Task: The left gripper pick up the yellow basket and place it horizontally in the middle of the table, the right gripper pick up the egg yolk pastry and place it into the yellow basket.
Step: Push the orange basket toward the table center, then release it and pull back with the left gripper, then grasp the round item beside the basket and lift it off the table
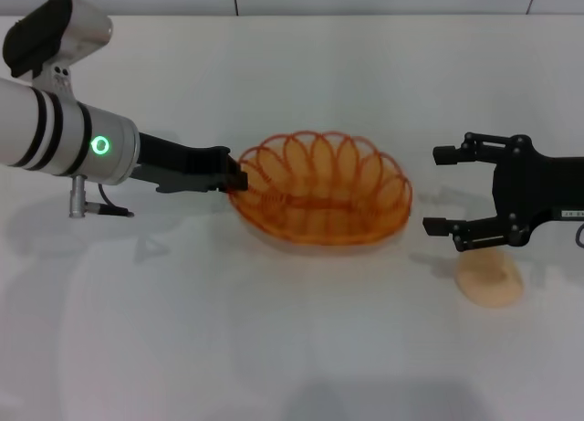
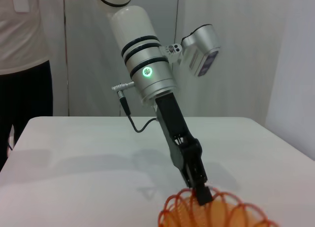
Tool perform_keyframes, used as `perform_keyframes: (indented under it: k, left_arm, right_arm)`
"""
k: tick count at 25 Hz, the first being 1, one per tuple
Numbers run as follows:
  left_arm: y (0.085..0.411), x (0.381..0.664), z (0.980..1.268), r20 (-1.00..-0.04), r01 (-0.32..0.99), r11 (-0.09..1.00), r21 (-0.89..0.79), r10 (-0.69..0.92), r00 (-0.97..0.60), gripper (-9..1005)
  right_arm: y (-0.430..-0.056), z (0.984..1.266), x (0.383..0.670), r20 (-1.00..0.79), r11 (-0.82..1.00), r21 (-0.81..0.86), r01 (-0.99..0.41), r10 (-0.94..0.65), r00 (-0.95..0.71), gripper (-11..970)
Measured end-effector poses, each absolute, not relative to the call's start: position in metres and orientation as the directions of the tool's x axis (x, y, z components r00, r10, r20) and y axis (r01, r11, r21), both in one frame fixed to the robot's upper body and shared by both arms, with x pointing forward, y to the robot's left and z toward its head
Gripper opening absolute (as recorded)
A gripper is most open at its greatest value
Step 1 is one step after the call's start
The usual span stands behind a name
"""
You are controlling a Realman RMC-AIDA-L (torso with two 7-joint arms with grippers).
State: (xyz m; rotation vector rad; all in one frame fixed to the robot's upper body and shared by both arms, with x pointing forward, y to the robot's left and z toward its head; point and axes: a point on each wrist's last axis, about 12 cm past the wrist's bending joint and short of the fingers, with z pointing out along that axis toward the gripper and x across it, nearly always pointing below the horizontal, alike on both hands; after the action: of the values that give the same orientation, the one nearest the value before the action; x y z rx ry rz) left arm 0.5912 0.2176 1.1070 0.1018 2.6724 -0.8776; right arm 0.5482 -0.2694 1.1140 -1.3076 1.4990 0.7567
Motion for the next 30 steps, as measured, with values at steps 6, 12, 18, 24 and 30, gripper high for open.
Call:
perform_keyframes:
  k: [6,12,18,24,30]
  left_arm:
    - [0.219,0.59,1.105,-0.303,0.143,0.813,-0.565,-0.043,-0.952,116]
    - [0.224,0.591,1.118,-0.333,0.194,0.82,-0.538,0.005,-0.943,373]
    - [0.235,0.584,1.142,-0.506,0.391,0.819,-0.42,0.146,-0.85,653]
    - [0.242,0.57,1.142,-0.663,0.609,0.734,-0.301,0.298,-0.686,834]
    - [0.252,0.557,1.133,-0.762,0.748,0.638,-0.184,0.388,-0.518,853]
  right_arm:
    - [-0.269,1.116,0.55,-0.931,0.23,-0.154,-0.961,-0.359,0.064,869]
    - [-0.27,1.117,0.55,-0.932,0.235,-0.157,-0.959,-0.357,0.065,869]
    - [-0.27,1.117,0.55,-0.935,0.244,-0.146,-0.959,-0.35,0.053,869]
    - [-0.274,1.117,0.549,-0.939,0.266,-0.131,-0.955,-0.341,0.034,869]
    - [-0.281,1.117,0.548,-0.944,0.295,-0.11,-0.949,-0.329,0.007,869]
